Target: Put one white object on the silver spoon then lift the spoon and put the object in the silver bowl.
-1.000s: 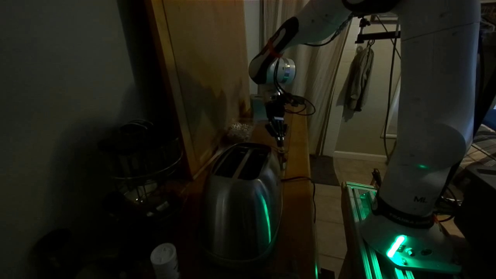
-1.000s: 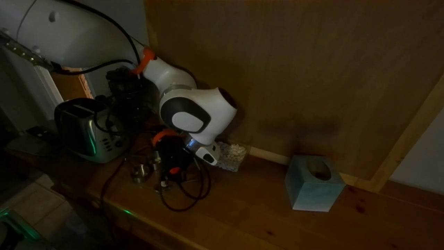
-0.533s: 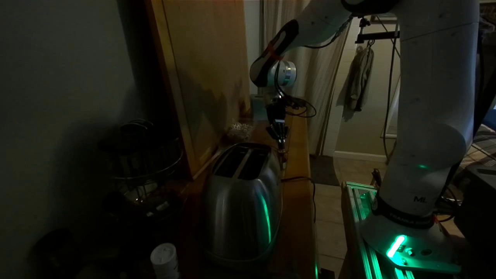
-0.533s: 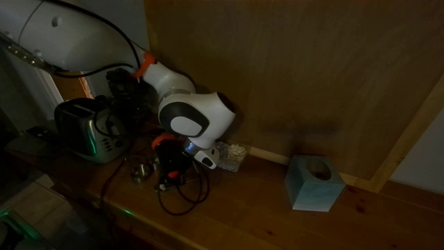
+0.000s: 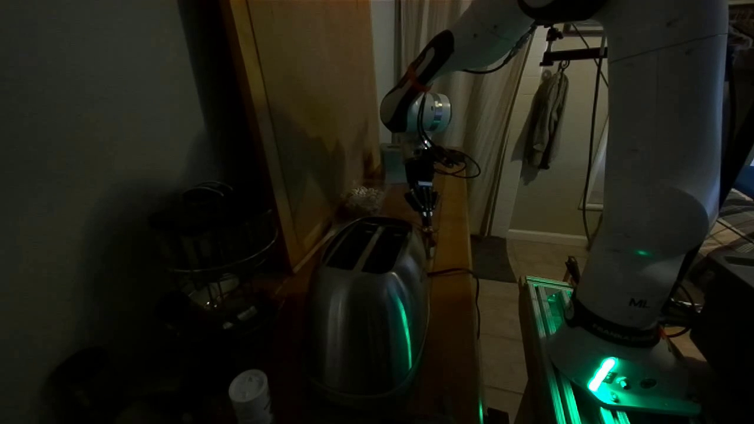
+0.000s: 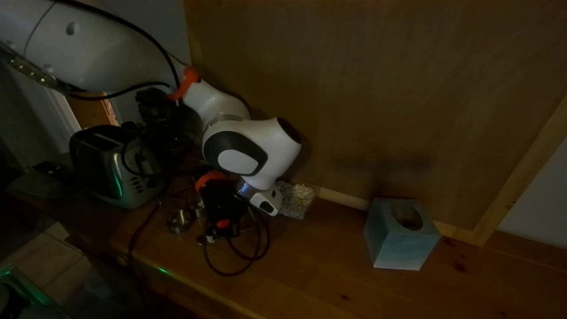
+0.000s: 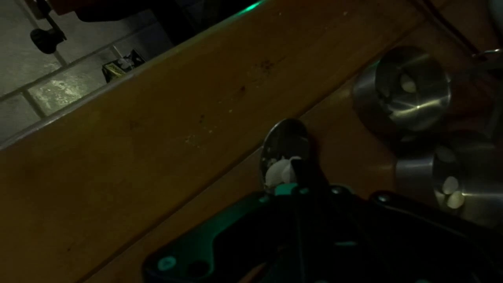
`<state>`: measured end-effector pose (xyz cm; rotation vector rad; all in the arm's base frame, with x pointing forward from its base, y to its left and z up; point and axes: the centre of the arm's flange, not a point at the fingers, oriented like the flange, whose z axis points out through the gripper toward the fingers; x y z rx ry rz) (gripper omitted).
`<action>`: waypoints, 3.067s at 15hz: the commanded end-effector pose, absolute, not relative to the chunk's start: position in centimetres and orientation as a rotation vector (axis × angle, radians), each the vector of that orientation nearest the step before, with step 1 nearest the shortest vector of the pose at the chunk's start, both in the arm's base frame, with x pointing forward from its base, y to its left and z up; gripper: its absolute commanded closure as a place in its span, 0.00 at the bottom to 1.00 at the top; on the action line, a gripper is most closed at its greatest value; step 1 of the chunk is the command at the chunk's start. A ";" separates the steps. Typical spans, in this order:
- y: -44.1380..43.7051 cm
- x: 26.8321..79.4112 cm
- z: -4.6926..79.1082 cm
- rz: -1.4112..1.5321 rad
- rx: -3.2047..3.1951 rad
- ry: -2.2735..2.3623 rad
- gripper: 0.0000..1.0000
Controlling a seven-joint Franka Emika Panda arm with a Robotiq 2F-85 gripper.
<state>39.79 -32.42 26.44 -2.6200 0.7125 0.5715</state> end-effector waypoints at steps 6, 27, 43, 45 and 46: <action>-32.5 39.2 26.0 0.603 -2.649 0.708 0.78; -33.4 42.1 26.6 0.324 -2.813 0.762 0.39; -33.2 41.4 25.8 0.401 -2.834 0.803 0.82; -33.4 41.3 25.8 0.402 -2.841 0.806 0.97; -33.4 41.3 25.9 0.402 -2.844 0.809 0.99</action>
